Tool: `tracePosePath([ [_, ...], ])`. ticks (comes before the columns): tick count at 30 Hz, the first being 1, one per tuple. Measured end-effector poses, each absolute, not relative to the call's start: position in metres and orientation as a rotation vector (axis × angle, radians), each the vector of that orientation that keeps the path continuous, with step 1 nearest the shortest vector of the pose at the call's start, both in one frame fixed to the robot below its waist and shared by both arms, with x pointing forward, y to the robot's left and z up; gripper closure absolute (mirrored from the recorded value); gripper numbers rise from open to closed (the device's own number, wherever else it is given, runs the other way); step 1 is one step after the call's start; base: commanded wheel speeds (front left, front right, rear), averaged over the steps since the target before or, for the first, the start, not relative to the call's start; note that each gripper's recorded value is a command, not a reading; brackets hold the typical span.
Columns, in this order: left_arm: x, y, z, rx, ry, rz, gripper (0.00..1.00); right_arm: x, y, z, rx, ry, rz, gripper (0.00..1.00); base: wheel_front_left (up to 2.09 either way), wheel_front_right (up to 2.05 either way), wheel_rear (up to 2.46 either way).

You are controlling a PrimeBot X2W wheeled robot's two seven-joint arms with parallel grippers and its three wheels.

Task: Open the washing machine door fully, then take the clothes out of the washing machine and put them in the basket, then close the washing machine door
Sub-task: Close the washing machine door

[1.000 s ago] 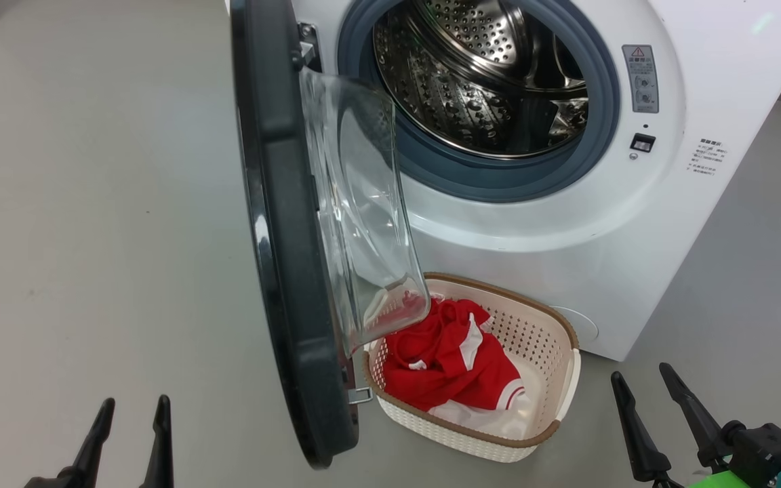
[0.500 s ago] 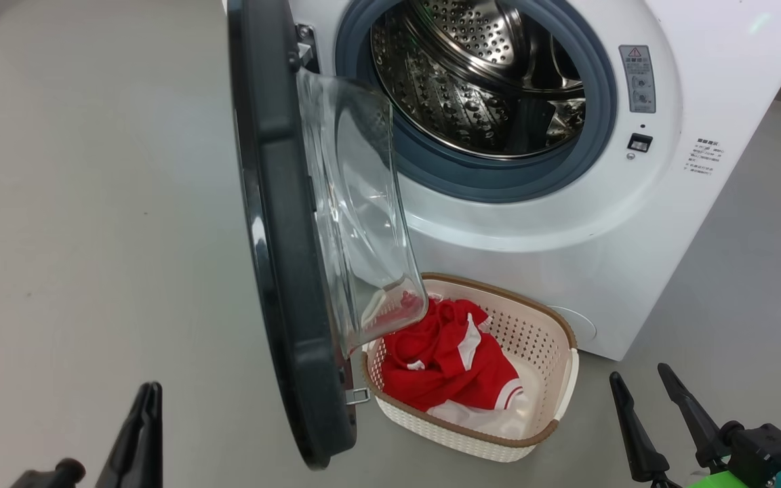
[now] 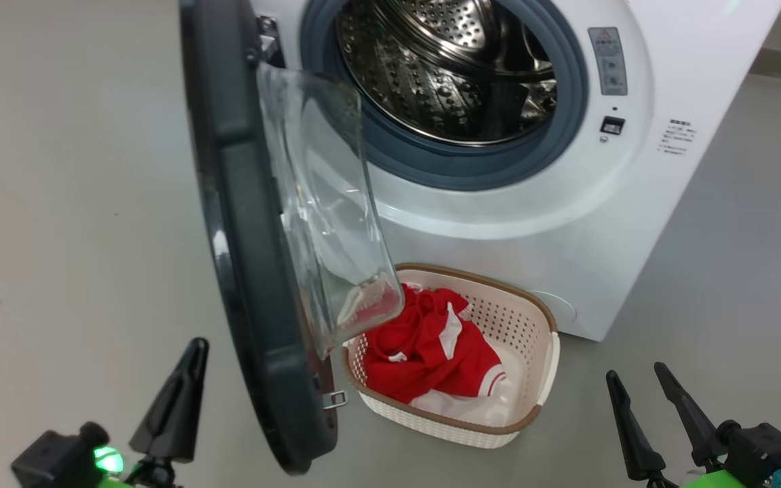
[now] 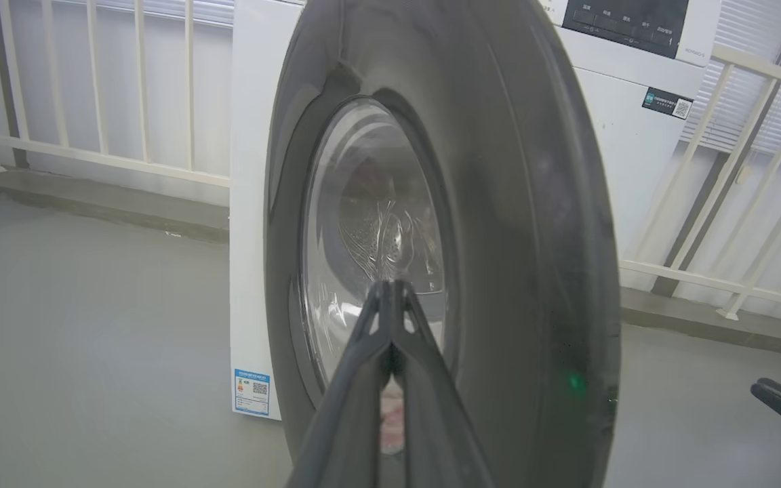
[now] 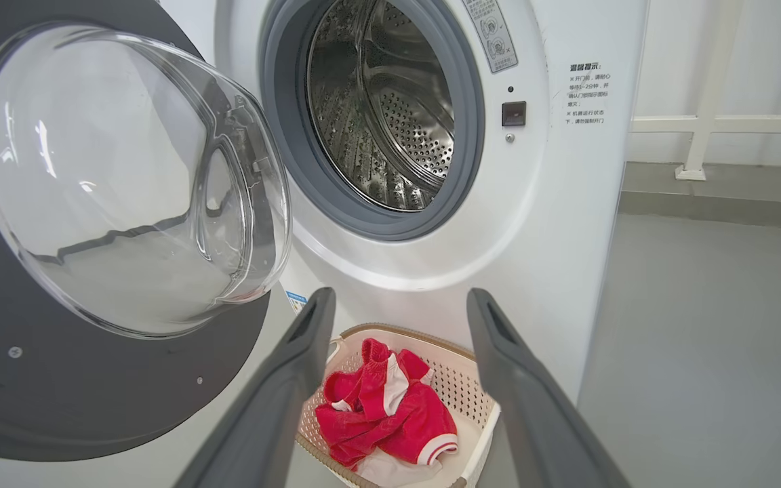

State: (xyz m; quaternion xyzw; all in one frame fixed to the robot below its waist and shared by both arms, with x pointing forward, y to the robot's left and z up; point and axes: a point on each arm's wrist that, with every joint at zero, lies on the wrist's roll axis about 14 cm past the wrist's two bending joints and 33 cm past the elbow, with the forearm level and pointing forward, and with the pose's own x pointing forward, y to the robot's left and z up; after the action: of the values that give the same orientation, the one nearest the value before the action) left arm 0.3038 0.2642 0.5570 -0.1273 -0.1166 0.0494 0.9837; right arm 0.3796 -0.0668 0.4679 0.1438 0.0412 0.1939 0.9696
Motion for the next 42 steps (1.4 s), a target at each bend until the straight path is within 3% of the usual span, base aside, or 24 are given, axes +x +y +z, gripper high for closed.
tracePosePath([
  [30, 0.436, 0.107, 0.576, -0.286, -0.223, -0.389, 1.0, 0.393, -0.141, 0.458, 0.33, 0.065, 0.129, 0.0, 0.0, 0.0, 0.0],
  [42, 0.493, 0.068, 0.575, -0.292, -0.203, -0.479, 1.0, 0.387, -0.178, 0.45, 0.32, 0.074, 0.01, 0.0, 0.0, 0.0, 0.0],
])
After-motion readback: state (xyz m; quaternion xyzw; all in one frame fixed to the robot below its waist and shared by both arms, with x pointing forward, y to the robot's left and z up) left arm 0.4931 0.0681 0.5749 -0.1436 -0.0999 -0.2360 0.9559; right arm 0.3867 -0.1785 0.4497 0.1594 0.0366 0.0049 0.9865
